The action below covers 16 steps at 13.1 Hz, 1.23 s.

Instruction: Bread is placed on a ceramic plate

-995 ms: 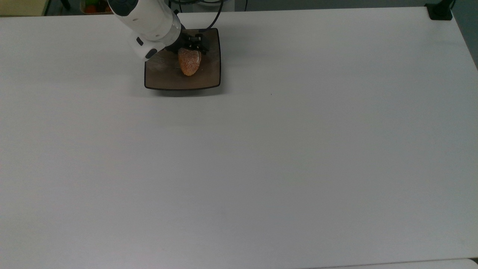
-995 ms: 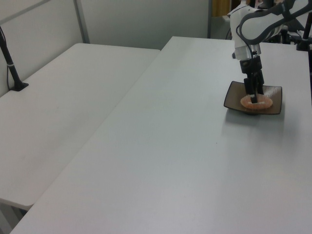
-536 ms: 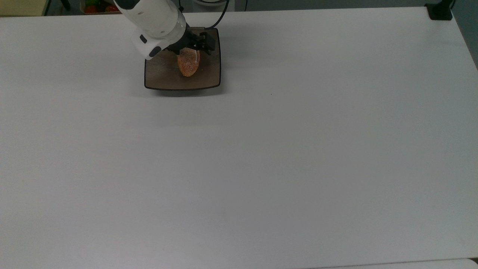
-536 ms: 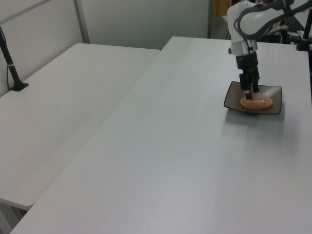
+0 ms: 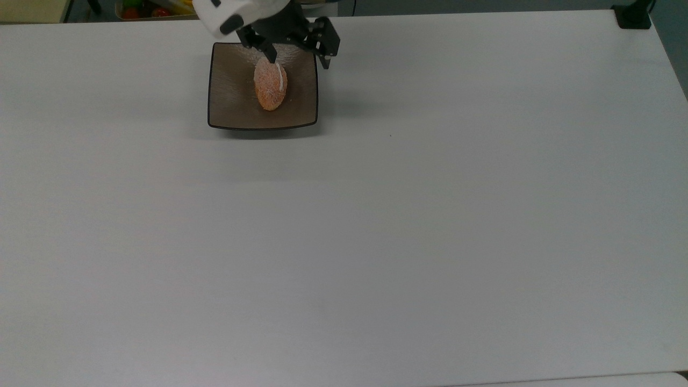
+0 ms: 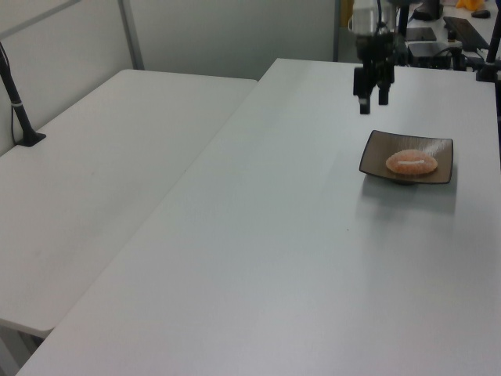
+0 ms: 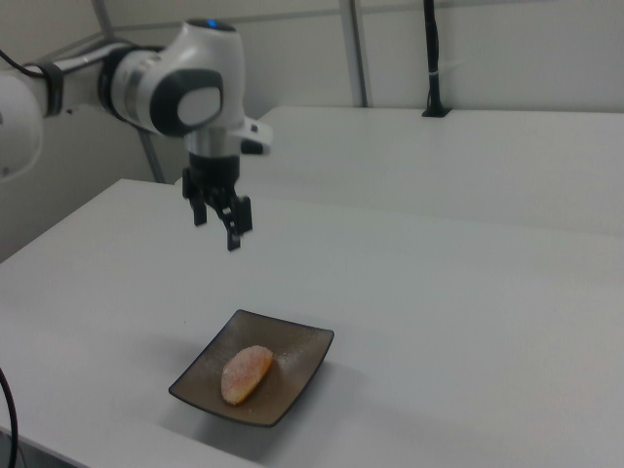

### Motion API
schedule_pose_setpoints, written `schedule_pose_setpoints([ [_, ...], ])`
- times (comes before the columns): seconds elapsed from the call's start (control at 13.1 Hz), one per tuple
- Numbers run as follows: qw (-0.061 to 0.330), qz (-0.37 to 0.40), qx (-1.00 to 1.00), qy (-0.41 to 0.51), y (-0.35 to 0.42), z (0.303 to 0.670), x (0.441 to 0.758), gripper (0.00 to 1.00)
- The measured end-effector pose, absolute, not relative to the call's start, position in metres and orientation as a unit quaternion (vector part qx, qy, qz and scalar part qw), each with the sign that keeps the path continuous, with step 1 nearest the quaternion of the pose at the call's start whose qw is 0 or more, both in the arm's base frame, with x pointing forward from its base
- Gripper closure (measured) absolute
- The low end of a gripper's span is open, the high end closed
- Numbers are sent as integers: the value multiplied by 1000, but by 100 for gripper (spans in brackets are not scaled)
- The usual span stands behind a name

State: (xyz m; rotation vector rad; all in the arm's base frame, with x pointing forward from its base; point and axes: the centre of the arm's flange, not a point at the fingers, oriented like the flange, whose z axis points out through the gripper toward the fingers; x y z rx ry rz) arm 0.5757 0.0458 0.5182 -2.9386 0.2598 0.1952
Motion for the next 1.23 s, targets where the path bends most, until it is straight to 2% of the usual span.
schedule_pose_setpoints([
  [0.31,102,24,-987,123,62,597,570,0],
  [0.61,110,-13,-985,131,54,649,550,0],
  [0.92,81,-32,-993,79,59,659,542,0],
  [1.23,31,-70,-997,-1,47,654,552,0],
])
